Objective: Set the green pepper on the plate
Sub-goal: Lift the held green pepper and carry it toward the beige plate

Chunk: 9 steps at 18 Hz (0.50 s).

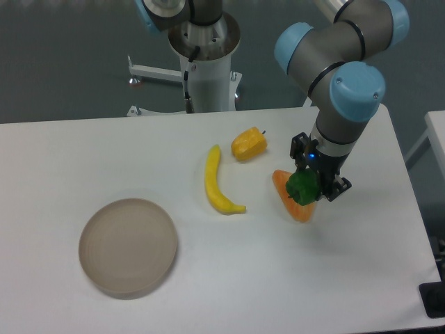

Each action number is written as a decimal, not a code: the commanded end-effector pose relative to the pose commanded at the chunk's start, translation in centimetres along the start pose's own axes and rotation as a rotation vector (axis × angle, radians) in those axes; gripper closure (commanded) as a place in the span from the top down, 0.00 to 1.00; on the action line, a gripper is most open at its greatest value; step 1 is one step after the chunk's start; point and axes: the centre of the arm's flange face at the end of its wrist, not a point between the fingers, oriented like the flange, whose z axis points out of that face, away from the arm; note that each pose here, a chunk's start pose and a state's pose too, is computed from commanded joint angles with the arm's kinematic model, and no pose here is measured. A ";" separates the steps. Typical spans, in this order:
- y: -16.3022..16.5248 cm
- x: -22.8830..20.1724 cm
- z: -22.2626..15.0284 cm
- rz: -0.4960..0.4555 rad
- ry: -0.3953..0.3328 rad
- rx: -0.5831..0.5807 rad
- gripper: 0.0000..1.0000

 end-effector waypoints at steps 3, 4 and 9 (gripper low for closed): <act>-0.1 0.1 -0.5 -0.007 -0.006 0.008 0.00; -0.3 0.2 -0.4 -0.006 -0.004 0.009 0.00; -7.3 2.6 -0.4 -0.067 0.007 0.042 0.00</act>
